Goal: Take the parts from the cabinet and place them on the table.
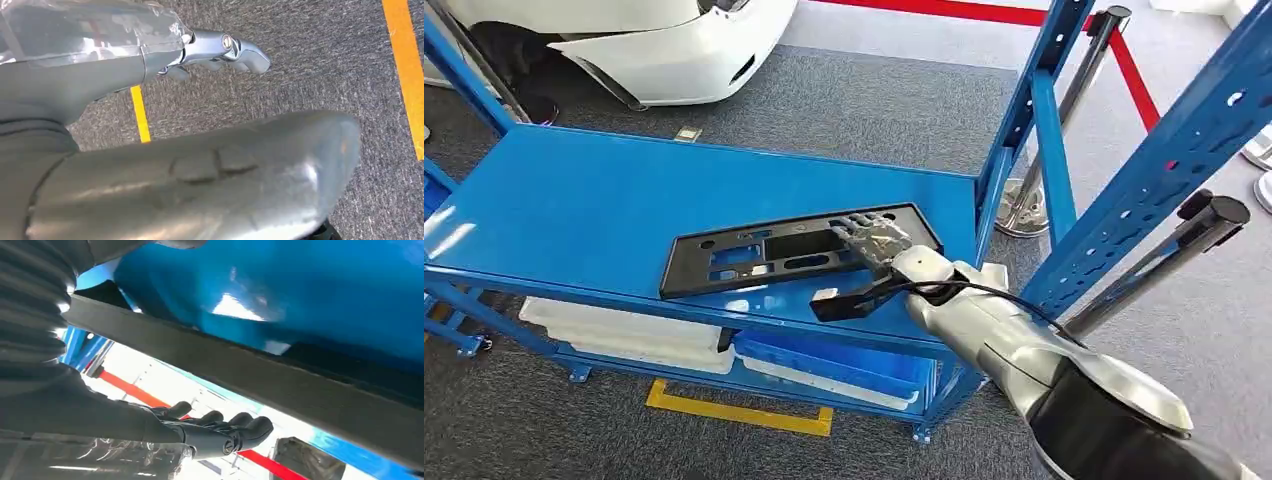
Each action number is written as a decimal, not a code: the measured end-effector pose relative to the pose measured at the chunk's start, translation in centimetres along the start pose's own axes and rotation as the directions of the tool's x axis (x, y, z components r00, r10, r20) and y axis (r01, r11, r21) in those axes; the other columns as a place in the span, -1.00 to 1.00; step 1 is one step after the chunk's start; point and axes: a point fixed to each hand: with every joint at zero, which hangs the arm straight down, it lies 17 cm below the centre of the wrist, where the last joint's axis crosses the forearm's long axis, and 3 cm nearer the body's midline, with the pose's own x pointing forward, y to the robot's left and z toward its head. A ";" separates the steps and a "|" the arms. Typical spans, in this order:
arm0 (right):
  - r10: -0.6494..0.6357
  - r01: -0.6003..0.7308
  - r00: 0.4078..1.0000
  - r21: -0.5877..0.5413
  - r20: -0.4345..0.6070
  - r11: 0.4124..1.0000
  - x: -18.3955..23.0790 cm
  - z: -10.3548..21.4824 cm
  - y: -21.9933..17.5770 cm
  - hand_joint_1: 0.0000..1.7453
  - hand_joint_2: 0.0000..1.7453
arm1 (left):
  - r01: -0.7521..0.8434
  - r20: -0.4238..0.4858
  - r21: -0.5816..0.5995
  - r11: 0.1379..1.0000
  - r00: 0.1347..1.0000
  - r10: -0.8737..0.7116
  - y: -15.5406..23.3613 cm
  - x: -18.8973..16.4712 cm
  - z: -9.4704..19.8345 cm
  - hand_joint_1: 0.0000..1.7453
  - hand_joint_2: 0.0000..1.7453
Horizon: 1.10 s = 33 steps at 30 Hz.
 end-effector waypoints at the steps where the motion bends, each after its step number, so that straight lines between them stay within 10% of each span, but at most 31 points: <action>1: 0.000 0.000 1.000 0.002 -0.002 1.000 -0.1 0.0 0.1 -0.92 1.00 | 0.001 0.000 0.000 1.000 1.000 -0.001 0.0 0.0 0.0 -1.00 -1.00; 5: 0.001 -0.001 1.000 0.006 -0.006 1.000 -0.4 0.1 0.4 -0.92 1.00 | 0.002 0.001 0.000 1.000 1.000 -0.002 0.0 0.0 0.0 -1.00 -1.00; 6: 0.001 -0.001 1.000 0.007 -0.007 1.000 -0.5 0.2 0.5 1.00 1.00 | 0.002 0.001 0.000 1.000 1.000 -0.002 0.0 0.0 0.0 -1.00 -1.00; 33: 0.028 -0.027 0.999 0.037 -0.030 0.999 -2.2 0.9 3.0 1.00 1.00 | 0.009 0.021 0.048 0.999 1.000 -0.010 1.1 1.4 -0.4 -1.00 -1.00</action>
